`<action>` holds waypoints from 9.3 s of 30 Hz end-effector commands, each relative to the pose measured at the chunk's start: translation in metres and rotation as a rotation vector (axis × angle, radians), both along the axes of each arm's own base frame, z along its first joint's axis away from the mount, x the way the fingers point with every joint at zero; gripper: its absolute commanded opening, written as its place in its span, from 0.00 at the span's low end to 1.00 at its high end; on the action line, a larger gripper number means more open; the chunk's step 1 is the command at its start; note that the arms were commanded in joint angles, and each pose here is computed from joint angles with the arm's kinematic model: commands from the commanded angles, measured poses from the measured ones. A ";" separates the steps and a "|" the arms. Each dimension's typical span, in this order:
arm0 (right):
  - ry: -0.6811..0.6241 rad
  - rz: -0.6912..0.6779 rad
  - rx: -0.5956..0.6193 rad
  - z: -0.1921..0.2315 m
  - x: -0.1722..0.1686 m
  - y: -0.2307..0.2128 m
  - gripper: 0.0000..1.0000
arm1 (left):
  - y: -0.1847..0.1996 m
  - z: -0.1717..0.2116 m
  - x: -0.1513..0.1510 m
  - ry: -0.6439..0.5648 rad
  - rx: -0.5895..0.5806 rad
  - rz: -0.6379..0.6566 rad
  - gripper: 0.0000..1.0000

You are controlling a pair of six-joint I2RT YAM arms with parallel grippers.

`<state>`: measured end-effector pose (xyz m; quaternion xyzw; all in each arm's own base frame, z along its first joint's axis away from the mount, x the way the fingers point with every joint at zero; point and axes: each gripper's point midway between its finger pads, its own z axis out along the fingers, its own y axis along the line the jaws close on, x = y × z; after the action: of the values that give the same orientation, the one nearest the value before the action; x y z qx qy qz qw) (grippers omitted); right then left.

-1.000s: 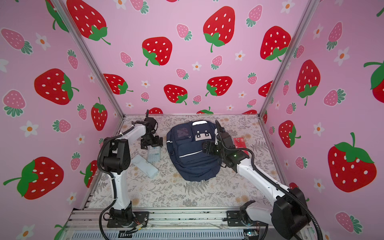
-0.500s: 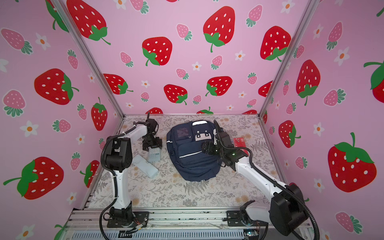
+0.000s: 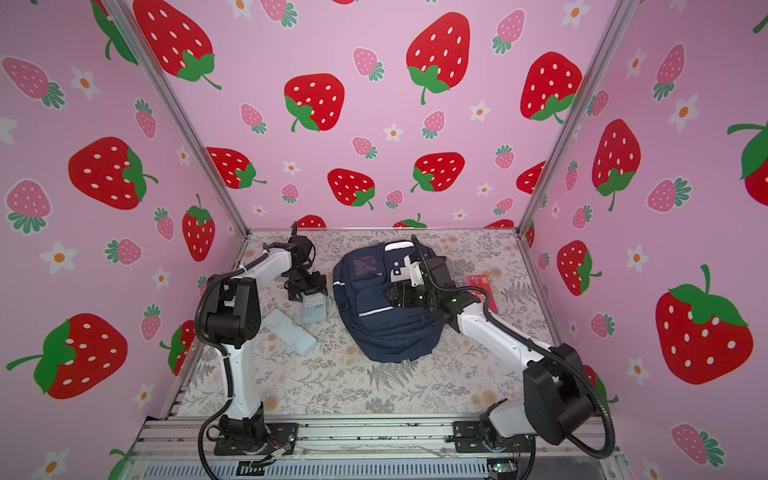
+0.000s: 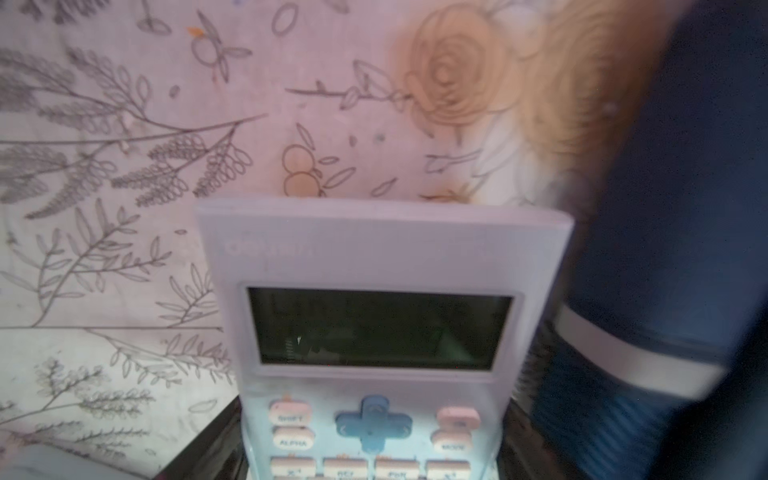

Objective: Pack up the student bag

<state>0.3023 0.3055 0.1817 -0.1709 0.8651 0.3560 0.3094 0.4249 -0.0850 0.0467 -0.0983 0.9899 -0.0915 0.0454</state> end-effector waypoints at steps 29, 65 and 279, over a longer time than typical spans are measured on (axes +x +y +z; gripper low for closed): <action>0.126 0.354 0.174 -0.014 -0.041 0.162 0.47 | -0.085 0.103 -0.072 -0.203 -0.460 0.009 0.14; 0.186 0.240 0.156 -0.020 -0.018 0.140 0.00 | -0.088 0.148 -0.075 -0.471 -0.471 -0.144 0.99; 0.033 -0.272 0.248 0.020 -0.025 -0.136 0.61 | 0.078 0.036 -0.123 -0.243 0.001 0.519 0.98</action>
<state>0.2815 0.1642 0.1944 -0.0026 0.8484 0.3903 0.3575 0.2828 0.0019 0.0826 -0.3177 0.9297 -0.0506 0.1793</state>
